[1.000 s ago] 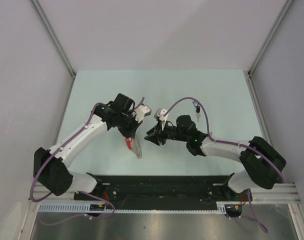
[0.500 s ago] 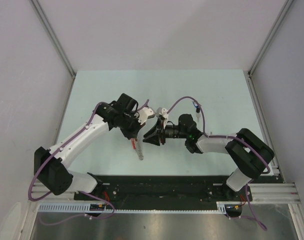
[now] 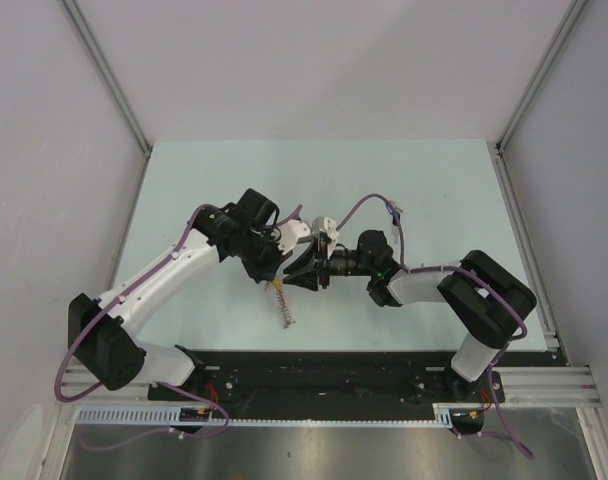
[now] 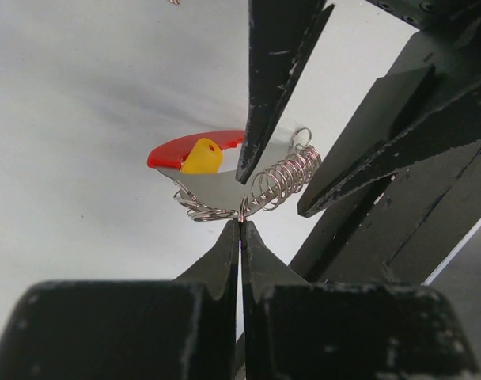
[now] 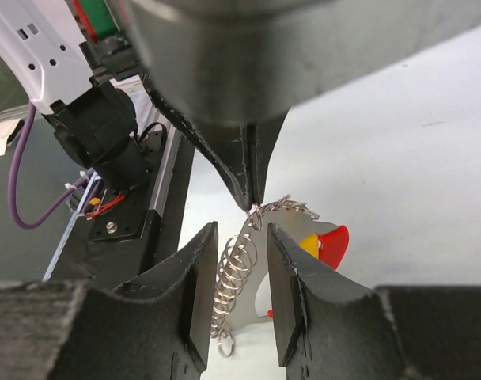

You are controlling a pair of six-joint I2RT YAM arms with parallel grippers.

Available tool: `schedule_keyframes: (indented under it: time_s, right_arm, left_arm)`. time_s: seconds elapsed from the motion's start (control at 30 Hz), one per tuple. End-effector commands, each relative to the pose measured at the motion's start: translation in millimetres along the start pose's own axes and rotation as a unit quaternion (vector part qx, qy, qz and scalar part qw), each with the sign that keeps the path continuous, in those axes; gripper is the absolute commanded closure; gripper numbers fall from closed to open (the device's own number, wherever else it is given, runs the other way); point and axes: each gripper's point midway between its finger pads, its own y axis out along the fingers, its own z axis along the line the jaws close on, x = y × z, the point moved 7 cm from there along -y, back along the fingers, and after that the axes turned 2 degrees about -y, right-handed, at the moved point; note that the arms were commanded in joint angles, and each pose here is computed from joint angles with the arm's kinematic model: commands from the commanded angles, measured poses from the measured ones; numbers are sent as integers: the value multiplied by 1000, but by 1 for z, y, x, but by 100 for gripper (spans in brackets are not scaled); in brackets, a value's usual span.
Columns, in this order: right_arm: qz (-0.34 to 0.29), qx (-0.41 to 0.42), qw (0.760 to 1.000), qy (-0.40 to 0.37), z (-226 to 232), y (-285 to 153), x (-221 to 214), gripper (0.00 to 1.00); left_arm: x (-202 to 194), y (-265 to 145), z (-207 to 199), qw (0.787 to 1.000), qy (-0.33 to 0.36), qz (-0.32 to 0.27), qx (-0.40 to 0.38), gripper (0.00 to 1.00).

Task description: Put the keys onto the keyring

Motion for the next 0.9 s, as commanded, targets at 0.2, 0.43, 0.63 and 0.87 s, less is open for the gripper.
schedule_keyframes:
  time_s: [0.2,0.43,0.63,0.87]
  right_arm:
    - [-20,45,999,18,2,5,-10,64]
    - [-59,69,996,15,3,5,-13,67]
    - [-57,70,996,15,3,5,-15,68]
    - [-62,74,995,12,4,2,-8,67]
  left_arm:
    - [20,-16,-11,996,47,-63,-29,100]
    - [20,-20,-15,994,58,-84,-34,100]
    - [20,-19,-16,994,60,-84,-44,100]
    - [16,-16,-14,995,56,-69,-39,100]
